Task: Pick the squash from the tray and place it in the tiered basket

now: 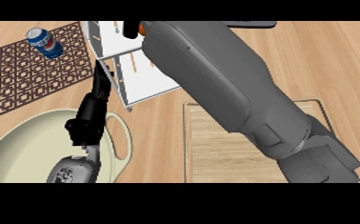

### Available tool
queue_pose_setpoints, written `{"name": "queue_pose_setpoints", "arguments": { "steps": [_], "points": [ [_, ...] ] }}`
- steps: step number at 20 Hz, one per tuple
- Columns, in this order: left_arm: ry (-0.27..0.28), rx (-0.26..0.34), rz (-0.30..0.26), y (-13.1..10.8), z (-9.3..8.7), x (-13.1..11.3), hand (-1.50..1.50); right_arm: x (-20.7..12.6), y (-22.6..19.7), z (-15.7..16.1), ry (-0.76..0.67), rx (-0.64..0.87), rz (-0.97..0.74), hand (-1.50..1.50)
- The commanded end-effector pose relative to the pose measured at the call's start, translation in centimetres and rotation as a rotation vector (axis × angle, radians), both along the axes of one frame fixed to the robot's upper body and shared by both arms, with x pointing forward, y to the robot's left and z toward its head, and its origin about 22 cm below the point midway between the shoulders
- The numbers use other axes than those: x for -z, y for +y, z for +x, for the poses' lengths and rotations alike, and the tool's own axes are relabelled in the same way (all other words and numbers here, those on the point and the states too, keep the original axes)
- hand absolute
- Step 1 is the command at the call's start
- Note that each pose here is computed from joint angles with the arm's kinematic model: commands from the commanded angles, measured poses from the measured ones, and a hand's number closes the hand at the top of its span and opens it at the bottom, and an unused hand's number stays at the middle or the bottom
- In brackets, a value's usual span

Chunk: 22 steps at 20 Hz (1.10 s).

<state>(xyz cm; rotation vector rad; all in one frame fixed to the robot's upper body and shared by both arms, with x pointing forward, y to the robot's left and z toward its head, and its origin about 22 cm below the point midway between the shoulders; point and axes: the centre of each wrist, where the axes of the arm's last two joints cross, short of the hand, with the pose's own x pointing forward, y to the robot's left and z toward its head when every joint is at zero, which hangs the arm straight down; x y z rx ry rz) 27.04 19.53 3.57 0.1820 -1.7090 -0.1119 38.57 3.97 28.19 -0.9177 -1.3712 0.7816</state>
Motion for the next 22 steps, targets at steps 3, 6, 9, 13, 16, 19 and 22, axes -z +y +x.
{"name": "queue_pose_setpoints", "arguments": {
  "steps": [3,6,9,13,16,19,22],
  "points": [
    [0.034,0.013,-0.002,0.1,0.7,-0.7,0.00,0.1,-1.0,0.4,-0.086,0.048,0.272,-1.50],
    [0.052,-0.009,0.017,1.0,-0.5,1.0,0.00,-2.0,-2.0,0.2,-0.163,0.130,0.391,-1.50],
    [0.058,-0.033,0.002,1.8,-0.9,0.9,0.00,-0.9,-5.5,1.4,-0.160,0.235,0.419,-1.50],
    [0.060,-0.065,-0.004,2.1,-1.3,1.3,0.00,-1.9,-10.4,1.5,-0.139,0.296,0.539,-1.50],
    [0.058,-0.073,-0.002,2.6,-1.6,0.9,0.00,-1.5,-14.2,0.4,-0.182,0.308,0.615,-1.50],
    [0.071,-0.087,-0.007,2.2,-1.8,2.1,0.00,1.4,-18.4,-1.4,-0.169,0.274,0.628,-1.50],
    [0.050,-0.103,-0.003,1.7,-1.6,1.1,0.00,3.0,-22.2,-4.2,-0.166,0.265,0.629,-1.50]
  ]
}}
